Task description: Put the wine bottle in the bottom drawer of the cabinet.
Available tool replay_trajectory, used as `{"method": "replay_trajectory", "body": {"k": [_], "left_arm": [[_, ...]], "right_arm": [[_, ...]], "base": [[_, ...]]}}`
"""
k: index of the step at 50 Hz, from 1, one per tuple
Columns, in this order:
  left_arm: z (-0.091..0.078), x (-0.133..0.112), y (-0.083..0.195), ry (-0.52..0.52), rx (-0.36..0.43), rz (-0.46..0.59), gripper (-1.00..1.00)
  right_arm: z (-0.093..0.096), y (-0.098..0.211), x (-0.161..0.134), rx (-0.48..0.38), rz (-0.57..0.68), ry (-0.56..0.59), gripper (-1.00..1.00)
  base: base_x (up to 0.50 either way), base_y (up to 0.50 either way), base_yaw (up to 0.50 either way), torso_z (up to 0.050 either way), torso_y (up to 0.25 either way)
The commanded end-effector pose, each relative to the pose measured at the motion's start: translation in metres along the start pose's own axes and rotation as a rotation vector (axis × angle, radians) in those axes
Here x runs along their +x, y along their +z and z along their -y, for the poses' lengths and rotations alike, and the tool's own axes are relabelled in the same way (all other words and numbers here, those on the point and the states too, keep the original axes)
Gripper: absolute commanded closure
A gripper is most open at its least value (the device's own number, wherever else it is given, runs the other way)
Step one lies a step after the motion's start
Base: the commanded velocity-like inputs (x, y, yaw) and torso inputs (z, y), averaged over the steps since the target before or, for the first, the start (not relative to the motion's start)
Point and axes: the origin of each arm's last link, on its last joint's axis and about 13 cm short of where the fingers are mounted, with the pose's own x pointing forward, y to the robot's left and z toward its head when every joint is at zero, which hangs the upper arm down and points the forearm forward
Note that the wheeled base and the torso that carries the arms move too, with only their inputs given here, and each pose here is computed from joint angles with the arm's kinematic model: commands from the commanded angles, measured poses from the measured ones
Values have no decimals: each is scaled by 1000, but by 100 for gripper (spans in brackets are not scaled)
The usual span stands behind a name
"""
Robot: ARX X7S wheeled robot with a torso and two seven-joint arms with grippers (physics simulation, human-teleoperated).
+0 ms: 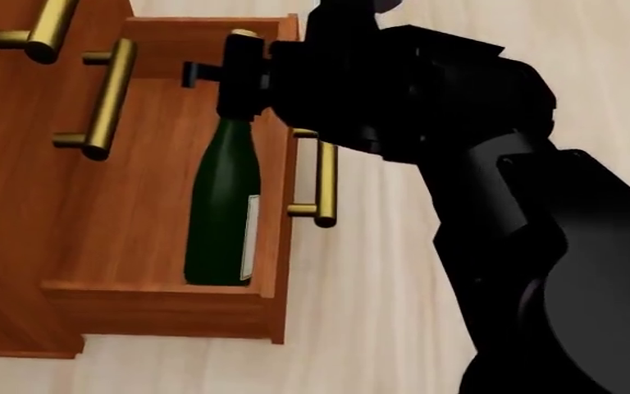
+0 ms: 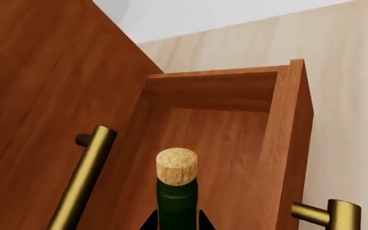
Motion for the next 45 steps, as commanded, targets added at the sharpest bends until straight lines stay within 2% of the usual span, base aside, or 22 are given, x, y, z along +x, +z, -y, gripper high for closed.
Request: {"method": "replay_trajectory", "body": {"k": [1, 10, 13, 14, 33, 37, 45], "left_arm": [[0, 0, 0, 3, -5, 1, -100], [0, 0, -1, 3, -3, -4, -100], [0, 0, 0, 5, -8, -10, -100], [0, 0, -1, 5, -6, -8, -100], [0, -1, -1, 1, 5, 12, -100], [0, -1, -1, 1, 8, 16, -100], [1, -2, -1, -5, 15, 22, -100]], "right_arm": [[8, -44, 14, -121, -248, -75, 100], [9, -43, 14, -124, -246, -81, 100], [9, -42, 15, -154, -236, -89, 100], [9, -42, 14, -140, -236, -82, -100], [8, -31, 10, -158, -204, -102, -100], [4, -18, 6, -200, -159, -113, -100], [-17, 33, -19, -280, -21, -104, -100]], "base": [[0, 3, 0, 0, -166], [0, 3, 0, 0, -162], [0, 2, 0, 0, -46], [0, 3, 0, 0, 0], [0, 1, 0, 0, -2], [0, 0, 0, 0, -3], [0, 0, 0, 0, -1]]}}
